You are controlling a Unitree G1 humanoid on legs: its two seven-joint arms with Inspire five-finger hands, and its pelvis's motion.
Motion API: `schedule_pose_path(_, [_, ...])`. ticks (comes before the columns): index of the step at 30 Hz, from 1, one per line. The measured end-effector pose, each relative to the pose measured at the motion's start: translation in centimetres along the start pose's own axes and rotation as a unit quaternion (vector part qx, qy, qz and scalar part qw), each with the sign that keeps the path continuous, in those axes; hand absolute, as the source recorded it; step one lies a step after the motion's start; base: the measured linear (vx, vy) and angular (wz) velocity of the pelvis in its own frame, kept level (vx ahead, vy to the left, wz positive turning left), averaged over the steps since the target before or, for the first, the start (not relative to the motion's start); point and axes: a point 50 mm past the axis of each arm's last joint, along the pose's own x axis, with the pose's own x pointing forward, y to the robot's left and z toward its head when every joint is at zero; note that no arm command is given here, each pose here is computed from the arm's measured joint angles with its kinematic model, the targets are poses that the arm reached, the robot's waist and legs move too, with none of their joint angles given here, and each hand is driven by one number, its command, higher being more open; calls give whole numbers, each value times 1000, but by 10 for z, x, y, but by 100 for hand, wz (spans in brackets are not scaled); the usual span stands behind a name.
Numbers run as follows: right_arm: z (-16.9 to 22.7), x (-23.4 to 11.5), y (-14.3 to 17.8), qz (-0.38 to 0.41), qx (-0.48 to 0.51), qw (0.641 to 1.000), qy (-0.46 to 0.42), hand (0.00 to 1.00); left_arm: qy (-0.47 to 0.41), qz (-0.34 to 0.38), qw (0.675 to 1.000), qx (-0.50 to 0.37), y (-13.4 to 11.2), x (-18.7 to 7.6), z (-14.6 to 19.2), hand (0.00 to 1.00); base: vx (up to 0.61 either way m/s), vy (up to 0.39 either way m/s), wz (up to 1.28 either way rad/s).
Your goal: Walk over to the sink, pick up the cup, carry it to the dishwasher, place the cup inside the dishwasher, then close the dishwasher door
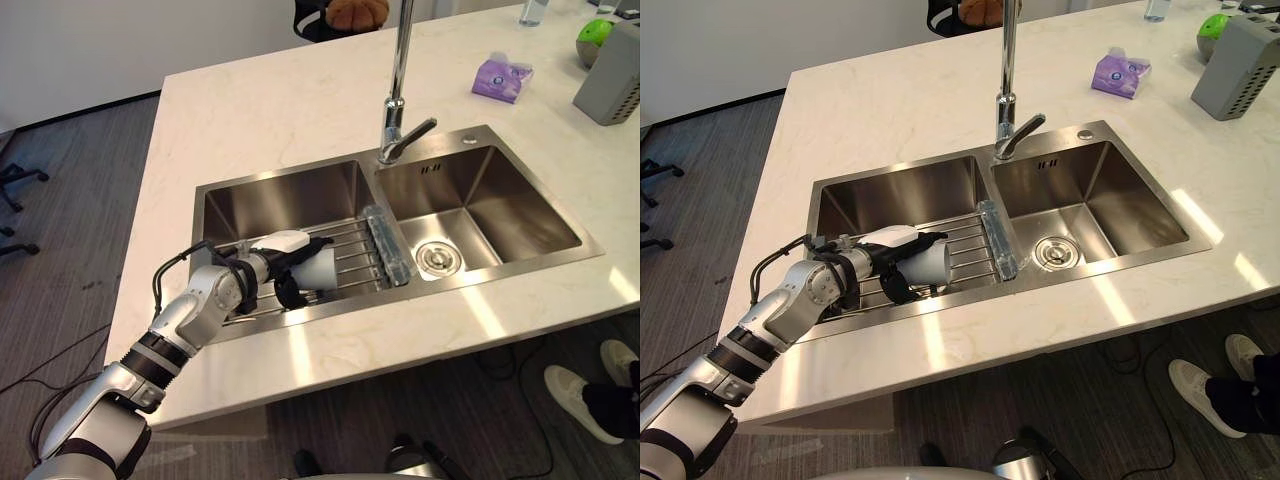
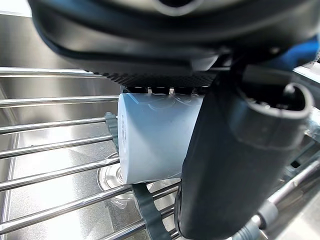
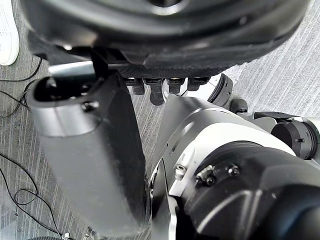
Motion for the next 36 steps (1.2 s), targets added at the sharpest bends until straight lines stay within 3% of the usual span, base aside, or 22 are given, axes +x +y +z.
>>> schedule_pose_path(11, [-1, 1, 3, 5, -2, 1000, 1, 100, -15, 21, 999, 33, 1, 4, 3, 0, 0, 0, 0])
schedule_pose_path(20, [0, 2, 5, 8, -28, 1000, -5, 100, -77, 64, 994, 46, -10, 2, 6, 0, 1, -1, 0])
schedule_pose_path(23, [3, 1, 6, 12, -38, 999, -15, 100, -97, 99, 990, 25, -9, -4, 5, 0, 39, -21, 17])
schedule_pose_path(26, [9, 0, 5, 19, -52, 998, -22, 100, -125, 156, 978, -65, -11, -15, 6, 0, 53, -33, 42])
schedule_pose_path(29, [17, -4, -4, 8, -58, 998, -26, 100, -162, 242, 935, -202, -4, -46, 6, 0, 55, -43, 56])
schedule_pose_path(32, [19, -11, -20, -16, -48, 998, -29, 100, -199, 369, 855, -304, 22, -92, -8, 0, 25, -68, 81])
schedule_pose_path(33, [19, -12, -25, -20, -44, 998, -29, 100, -216, 421, 812, -342, 34, -111, -19, 0, -20, -88, 96])
schedule_pose_path(34, [19, -13, -27, -24, -39, 999, -30, 100, -226, 446, 788, -358, 41, -121, -24, 0, -77, -100, 162])
schedule_pose_path(35, [20, -15, -31, -29, -17, 999, -39, 100, -277, 501, 707, -416, 58, -147, -34, 0, -87, -65, 157])
schedule_pose_path(36, [20, -15, -33, -31, -8, 999, -43, 100, -297, 515, 681, -427, 62, -155, -36, 0, -112, -15, 177])
